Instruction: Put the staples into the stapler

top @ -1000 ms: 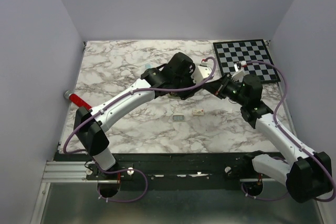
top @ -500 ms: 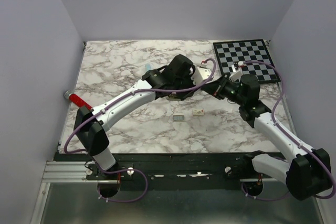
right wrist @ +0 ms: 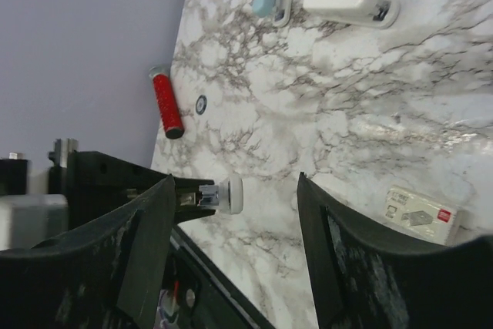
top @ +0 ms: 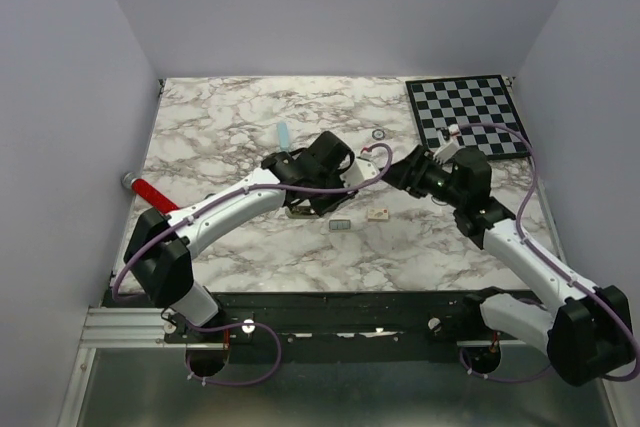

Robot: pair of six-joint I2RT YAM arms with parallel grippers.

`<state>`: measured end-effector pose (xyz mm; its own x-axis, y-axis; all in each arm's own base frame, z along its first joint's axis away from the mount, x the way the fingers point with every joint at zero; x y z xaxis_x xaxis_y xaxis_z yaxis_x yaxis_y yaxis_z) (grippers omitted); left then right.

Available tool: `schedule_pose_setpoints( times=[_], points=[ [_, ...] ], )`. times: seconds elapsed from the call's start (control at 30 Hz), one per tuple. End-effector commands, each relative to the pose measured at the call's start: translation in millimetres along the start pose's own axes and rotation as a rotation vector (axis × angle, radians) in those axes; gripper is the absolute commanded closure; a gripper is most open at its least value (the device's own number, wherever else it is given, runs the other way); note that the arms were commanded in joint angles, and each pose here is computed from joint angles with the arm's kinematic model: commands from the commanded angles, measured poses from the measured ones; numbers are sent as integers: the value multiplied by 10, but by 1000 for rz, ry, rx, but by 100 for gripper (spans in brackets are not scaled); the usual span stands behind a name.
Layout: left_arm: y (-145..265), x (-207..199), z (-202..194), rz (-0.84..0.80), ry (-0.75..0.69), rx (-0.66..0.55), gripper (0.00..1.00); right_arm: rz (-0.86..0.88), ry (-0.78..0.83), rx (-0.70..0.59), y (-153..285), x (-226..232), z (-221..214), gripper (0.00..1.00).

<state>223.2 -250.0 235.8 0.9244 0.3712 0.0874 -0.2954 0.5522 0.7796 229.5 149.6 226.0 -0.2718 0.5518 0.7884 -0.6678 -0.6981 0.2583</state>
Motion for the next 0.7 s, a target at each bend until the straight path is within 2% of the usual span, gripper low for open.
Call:
schedule_pose_setpoints(
  times=[0.0,0.17,0.27,0.4,0.67],
  points=[
    [-7,-56,-361,-2,20,187,100,-197,38,-79,105,-255,-59,27],
    [-205,-226,-523,-69,-18,308,100,-406,74,-153,253,-508,-119,23],
    [-346,-331,-589,-113,-52,384,100,-466,104,-156,309,-578,-142,22],
    [-551,-473,-670,-161,-84,456,100,-500,127,-171,357,-631,-164,22],
    [-784,-616,-722,-190,-141,512,99,-501,187,-141,379,-675,-202,22]
  ],
)
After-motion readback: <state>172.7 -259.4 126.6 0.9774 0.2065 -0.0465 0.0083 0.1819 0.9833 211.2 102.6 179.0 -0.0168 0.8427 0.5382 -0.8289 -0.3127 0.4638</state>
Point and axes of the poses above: each gripper's point midway between its finger pads, its own y axis back along the fingers, its own x axis along the line the jaws close on, z = x × y, the point moved 9 cm from there along y, back along the fingers
